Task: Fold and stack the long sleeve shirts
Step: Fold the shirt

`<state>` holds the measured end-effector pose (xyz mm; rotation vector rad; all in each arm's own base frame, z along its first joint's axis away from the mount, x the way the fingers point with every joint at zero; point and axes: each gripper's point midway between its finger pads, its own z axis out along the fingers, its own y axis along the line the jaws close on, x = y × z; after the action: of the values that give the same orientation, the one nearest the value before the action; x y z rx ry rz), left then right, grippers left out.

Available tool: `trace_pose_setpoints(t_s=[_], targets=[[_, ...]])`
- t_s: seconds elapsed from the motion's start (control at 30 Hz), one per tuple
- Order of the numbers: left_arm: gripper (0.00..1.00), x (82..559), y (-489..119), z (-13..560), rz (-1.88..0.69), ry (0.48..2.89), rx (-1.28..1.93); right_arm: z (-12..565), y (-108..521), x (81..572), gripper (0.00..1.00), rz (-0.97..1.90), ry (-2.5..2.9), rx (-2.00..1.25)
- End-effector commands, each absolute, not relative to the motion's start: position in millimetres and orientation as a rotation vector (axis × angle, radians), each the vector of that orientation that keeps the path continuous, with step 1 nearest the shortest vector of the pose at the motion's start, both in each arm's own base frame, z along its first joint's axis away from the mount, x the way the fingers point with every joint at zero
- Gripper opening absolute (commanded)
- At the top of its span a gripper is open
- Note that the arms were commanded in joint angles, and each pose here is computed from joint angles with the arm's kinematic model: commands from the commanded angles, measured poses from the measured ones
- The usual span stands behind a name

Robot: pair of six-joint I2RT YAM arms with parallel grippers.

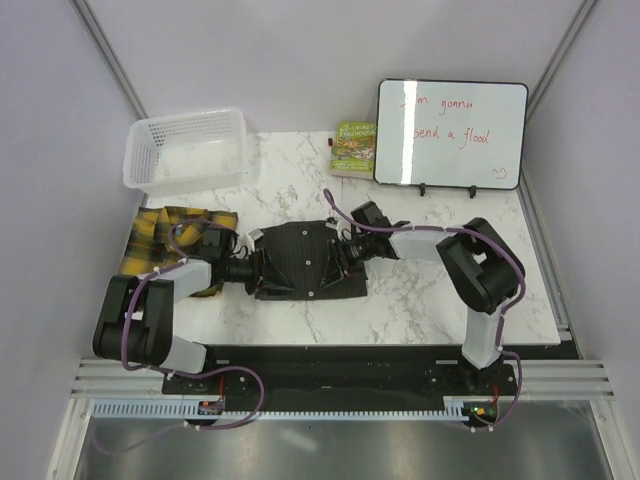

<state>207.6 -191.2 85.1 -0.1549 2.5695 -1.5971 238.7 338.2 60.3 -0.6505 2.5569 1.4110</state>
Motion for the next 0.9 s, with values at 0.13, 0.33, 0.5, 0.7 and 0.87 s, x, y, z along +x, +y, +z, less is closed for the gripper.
trace_pose_setpoints(t_s=[0.13,0.33,0.5,0.7,0.87], targets=[[0.48,222,-162,23,-1.221,2.766,-0.359,-8,294,261,0.33,1.106,2.769,-0.654],[0.46,220,-190,107,-1.605,2.52,-0.123,-21,237,293,0.29,0.615,2.661,-1.206],[0.5,236,-173,174,-1.561,2.265,-0.045,23,203,349,0.26,0.192,2.275,-1.668],[0.53,261,-132,171,-1.376,2.198,-0.279,115,293,323,0.29,0.743,2.216,-1.373],[0.55,291,-109,158,-1.226,2.197,-0.317,97,357,281,0.3,1.062,2.283,-1.296]])
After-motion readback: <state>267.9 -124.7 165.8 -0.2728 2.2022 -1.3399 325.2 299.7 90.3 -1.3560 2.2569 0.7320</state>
